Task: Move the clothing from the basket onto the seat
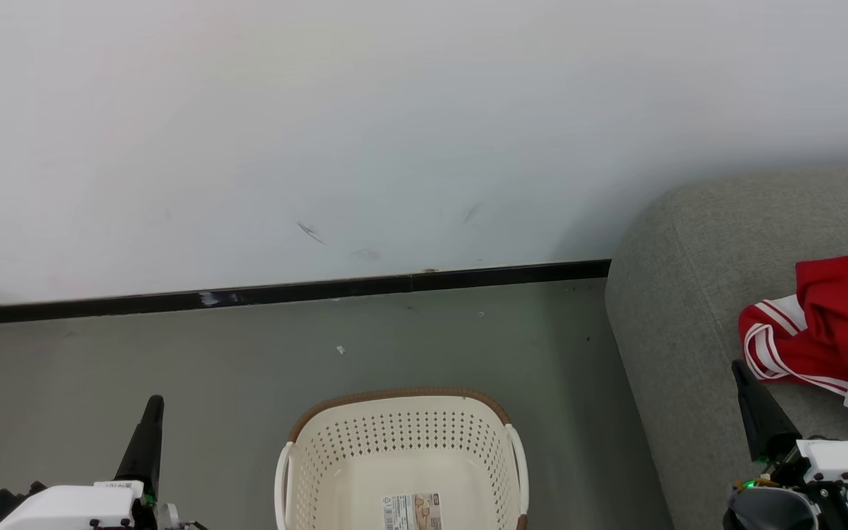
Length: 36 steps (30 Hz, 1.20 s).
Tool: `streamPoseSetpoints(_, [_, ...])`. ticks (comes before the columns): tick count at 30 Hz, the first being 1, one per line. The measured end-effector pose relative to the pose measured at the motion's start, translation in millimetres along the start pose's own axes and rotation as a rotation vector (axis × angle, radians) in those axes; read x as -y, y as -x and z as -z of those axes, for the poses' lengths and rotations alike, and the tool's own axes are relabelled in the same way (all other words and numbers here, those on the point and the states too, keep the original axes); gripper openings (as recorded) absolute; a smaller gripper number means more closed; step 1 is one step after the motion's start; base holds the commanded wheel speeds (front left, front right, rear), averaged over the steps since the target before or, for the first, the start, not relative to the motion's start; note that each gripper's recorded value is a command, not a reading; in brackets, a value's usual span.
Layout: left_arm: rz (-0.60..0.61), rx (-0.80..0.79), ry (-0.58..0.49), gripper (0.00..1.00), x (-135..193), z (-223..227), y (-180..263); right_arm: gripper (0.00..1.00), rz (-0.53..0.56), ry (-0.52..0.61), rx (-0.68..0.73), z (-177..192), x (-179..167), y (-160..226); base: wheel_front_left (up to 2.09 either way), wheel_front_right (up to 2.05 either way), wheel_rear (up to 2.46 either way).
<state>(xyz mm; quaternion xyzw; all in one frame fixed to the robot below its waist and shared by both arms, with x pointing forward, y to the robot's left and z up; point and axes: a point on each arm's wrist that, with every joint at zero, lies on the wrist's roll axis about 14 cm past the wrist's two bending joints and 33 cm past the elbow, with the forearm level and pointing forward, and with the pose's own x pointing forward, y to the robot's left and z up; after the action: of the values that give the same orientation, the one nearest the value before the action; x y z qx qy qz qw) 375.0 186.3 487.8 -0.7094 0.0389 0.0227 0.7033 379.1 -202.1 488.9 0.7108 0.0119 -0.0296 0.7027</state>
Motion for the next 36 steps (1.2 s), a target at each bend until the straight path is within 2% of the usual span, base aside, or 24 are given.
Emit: streamPoseSetpoints(36, [0.001, -0.002, 0.002, 0.0, 0.3, 0.3, -1.4, 0.0, 0.003, 0.001, 0.001, -0.4, 1.1, 0.3, 0.0, 0.0, 0.0])
